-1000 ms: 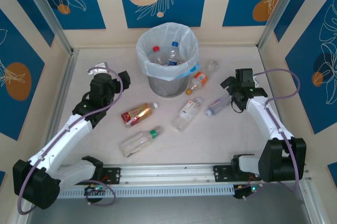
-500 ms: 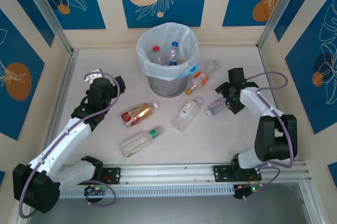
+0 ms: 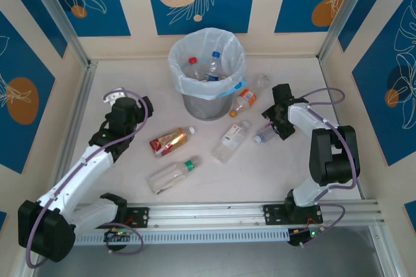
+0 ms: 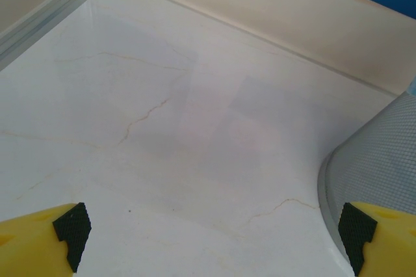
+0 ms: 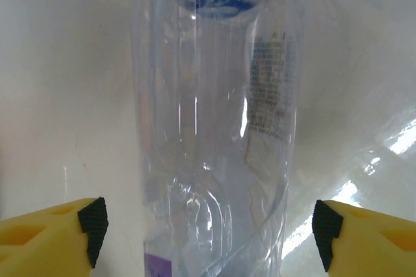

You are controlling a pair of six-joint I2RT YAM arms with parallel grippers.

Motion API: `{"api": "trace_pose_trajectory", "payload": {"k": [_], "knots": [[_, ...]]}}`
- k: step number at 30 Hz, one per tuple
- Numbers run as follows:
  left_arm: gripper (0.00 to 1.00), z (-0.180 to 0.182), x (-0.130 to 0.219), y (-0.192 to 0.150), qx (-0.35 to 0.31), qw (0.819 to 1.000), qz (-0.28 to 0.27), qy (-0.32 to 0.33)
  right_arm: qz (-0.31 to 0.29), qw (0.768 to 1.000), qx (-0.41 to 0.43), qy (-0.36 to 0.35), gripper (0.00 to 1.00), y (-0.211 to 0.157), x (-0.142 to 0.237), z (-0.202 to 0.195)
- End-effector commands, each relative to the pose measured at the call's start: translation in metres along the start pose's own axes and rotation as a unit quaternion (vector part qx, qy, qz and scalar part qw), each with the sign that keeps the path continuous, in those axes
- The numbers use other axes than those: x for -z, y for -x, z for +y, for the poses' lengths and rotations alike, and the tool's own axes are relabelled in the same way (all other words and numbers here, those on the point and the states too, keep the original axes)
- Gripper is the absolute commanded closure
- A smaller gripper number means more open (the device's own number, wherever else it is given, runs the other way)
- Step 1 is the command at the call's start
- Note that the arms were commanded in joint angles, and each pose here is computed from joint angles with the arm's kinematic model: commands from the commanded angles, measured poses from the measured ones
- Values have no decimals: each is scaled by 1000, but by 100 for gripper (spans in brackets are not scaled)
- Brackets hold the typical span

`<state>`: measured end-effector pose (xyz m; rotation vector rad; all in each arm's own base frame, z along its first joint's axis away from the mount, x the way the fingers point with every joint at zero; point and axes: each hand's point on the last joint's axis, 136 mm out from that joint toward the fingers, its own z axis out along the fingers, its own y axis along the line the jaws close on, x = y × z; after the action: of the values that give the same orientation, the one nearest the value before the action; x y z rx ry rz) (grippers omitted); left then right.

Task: Put the plastic bottles in the bin

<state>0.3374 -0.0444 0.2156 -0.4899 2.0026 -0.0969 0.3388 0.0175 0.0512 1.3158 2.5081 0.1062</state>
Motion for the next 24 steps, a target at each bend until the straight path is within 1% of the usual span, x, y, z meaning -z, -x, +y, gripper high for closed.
{"api": "trace_pose_trajectory", "payload": {"k": [1,5,9,11,21,24], "knots": [[1,7,-5,-4,6,1000,8,12,-12,1000,-16,-10,17,5,-4,3],[1,6,-9,-5,10,1000,14,10,-3,1000,-12,-17,22,4,-14,6],[1,5,-14,-8,14,1000,21,9,2,1000,-5,-20,30,3,-20,7],[1,3,-17,-10,13,1000,26,7,4,1000,-6,-21,32,2,-22,6],[1,-3,-25,-12,15,999,40,0,14,1000,-11,-8,39,-6,-31,7],[1,-3,-25,-13,15,999,42,0,12,1000,-11,-7,43,-7,-32,5]]}}
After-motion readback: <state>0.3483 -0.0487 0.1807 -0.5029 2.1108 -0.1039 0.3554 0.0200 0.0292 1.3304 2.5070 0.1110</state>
